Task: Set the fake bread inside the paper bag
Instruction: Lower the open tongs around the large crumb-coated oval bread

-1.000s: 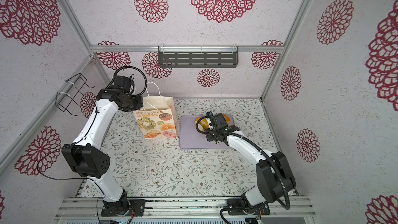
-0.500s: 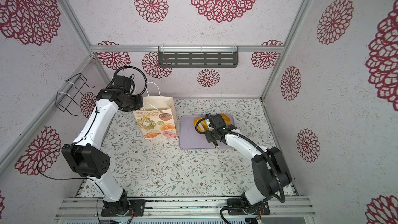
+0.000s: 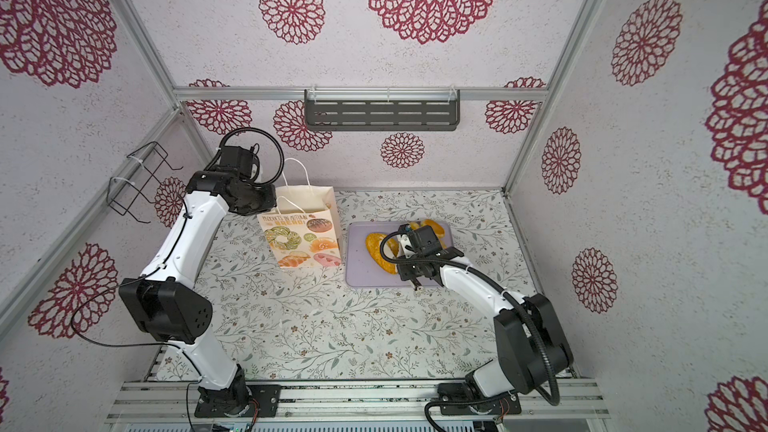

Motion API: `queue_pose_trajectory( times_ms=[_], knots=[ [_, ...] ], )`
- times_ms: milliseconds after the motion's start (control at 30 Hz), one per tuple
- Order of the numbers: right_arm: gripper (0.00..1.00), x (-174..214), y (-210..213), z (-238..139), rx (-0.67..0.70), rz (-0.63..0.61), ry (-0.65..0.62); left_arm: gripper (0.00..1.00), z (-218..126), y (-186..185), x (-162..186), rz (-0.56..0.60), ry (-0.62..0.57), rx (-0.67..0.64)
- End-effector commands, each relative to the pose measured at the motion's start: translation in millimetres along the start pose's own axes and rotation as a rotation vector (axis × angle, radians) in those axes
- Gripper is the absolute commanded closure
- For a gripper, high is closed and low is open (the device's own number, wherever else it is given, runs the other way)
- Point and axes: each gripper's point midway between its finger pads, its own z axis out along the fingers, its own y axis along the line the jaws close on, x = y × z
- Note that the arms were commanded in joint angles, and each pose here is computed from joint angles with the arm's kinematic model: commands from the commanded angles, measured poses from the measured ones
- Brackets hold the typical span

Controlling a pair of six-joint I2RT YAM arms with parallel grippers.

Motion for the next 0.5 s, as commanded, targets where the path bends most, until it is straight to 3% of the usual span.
queue_pose_trajectory(
  times_ms=[0,133,467],
  knots=[
    [0.81,-16.6,14.1,-23.4,-0.071,0.035,-0.097,1.0,-2.0,-0.8,4.1,0.008,0.015,-0.002],
    [0.93,-14.0,13.2,-33.5,-0.067,0.056,-0.129,1.0,-2.9,-1.4,4.2,0.01,0.014,0.0],
    [0.99,-18.4,14.6,-42.0,-0.078,0.103,-0.166,1.0,-1.5,-3.3,4.6,0.012,0.017,0.003]
  ],
)
